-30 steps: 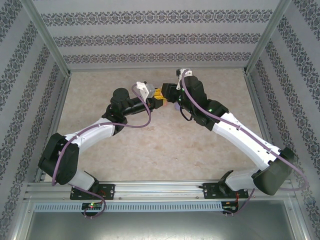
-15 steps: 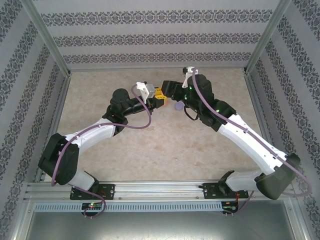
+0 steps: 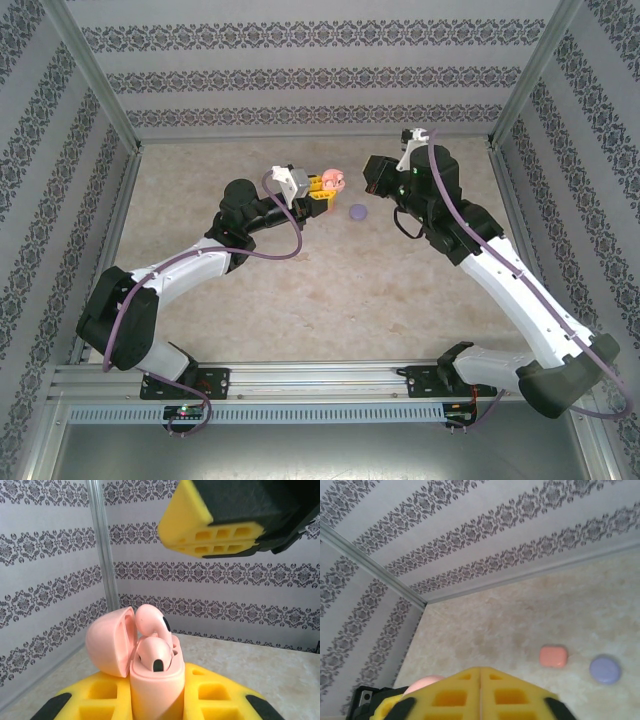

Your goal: Insert the wireless bluetooth earbuds into the charging case

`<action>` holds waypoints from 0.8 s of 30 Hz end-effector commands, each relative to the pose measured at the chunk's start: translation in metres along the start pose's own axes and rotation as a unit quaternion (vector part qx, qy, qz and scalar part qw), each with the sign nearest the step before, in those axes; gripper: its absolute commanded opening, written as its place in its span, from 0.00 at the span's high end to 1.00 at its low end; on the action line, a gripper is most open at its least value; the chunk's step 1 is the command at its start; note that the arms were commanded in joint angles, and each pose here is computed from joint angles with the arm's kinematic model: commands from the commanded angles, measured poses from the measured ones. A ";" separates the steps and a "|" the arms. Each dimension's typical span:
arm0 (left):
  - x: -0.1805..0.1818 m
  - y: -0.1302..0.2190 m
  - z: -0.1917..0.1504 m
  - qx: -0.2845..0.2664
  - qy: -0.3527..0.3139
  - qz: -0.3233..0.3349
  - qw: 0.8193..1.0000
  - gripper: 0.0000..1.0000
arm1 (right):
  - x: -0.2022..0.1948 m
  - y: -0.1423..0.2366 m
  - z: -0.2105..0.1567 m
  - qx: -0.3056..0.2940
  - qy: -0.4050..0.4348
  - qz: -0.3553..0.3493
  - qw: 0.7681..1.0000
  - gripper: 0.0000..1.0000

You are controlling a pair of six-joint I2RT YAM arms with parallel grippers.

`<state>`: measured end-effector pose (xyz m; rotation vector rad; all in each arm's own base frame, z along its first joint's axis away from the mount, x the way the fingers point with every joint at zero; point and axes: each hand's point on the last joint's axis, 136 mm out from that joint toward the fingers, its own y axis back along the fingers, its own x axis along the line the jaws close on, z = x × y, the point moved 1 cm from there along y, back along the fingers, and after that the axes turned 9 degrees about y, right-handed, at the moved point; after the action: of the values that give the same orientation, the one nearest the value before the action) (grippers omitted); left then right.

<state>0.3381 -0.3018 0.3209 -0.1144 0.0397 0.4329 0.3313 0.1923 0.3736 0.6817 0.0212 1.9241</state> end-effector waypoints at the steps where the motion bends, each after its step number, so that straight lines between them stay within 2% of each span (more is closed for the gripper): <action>1: -0.015 0.005 0.024 -0.035 -0.035 -0.020 0.999 1.00 | 0.001 -0.006 -0.016 0.033 -0.007 0.014 0.999 0.99; 15: -0.016 0.005 0.026 -0.035 -0.035 -0.022 0.999 1.00 | 0.024 -0.022 -0.036 0.065 -0.005 0.043 0.997 1.00; 24: -0.013 0.004 0.019 -0.025 -0.033 -0.015 0.999 1.00 | 0.026 -0.010 -0.025 0.046 0.000 0.042 0.998 1.00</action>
<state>0.3359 -0.3006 0.3257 -0.1215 0.0282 0.4324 0.3262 0.2286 0.3431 0.7796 0.1306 2.0002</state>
